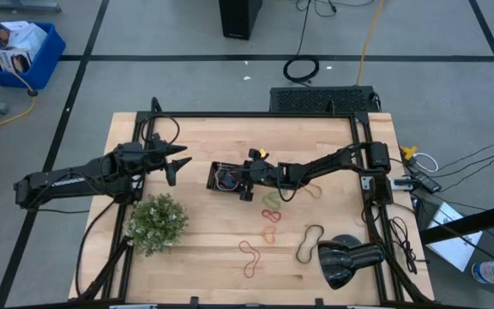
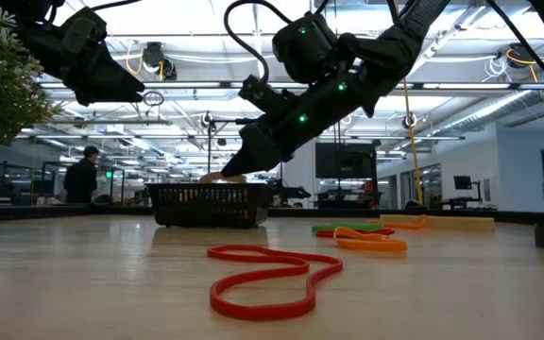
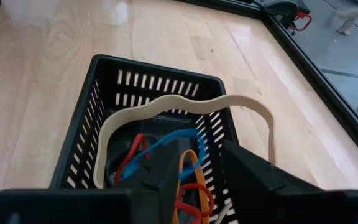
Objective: Pick and place rubber bands into bin
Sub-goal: Put the blue rubber band into the black bin, then put the top orange rubber band into the black bin
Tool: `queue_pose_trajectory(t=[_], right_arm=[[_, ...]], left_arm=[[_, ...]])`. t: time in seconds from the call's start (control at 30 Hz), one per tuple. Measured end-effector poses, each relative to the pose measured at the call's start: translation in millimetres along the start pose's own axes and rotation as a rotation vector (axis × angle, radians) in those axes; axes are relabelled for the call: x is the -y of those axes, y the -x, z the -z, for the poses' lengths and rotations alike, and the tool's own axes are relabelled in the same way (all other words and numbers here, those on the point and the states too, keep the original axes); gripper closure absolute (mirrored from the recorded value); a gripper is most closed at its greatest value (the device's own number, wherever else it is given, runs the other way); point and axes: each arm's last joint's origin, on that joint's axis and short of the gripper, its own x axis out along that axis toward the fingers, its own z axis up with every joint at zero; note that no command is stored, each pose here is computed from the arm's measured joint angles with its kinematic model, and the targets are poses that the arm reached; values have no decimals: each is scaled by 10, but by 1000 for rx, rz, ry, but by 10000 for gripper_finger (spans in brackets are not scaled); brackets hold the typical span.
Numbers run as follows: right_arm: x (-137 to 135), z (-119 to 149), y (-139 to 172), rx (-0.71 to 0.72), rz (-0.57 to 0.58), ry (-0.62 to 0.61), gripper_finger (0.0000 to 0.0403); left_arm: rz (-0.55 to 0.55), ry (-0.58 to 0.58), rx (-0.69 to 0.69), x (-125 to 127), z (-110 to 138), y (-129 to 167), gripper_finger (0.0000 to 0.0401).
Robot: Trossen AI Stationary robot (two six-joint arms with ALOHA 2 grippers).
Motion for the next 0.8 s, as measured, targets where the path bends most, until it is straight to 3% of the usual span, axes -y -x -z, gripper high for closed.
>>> queue_pose_trajectory(t=[0.33, 0.63, 0.8], right_arm=[[0, -124, 221, -58, -25, 74, 223], [129, -269, 742, -235, -59, 25, 231], [234, -252, 1056, -385, -47, -75, 233]], left_arm=[[0, 0, -1, 0, 1, 0, 185], [1, 1, -2, 0, 1, 0, 185], [1, 1, -2, 0, 2, 0, 185]])
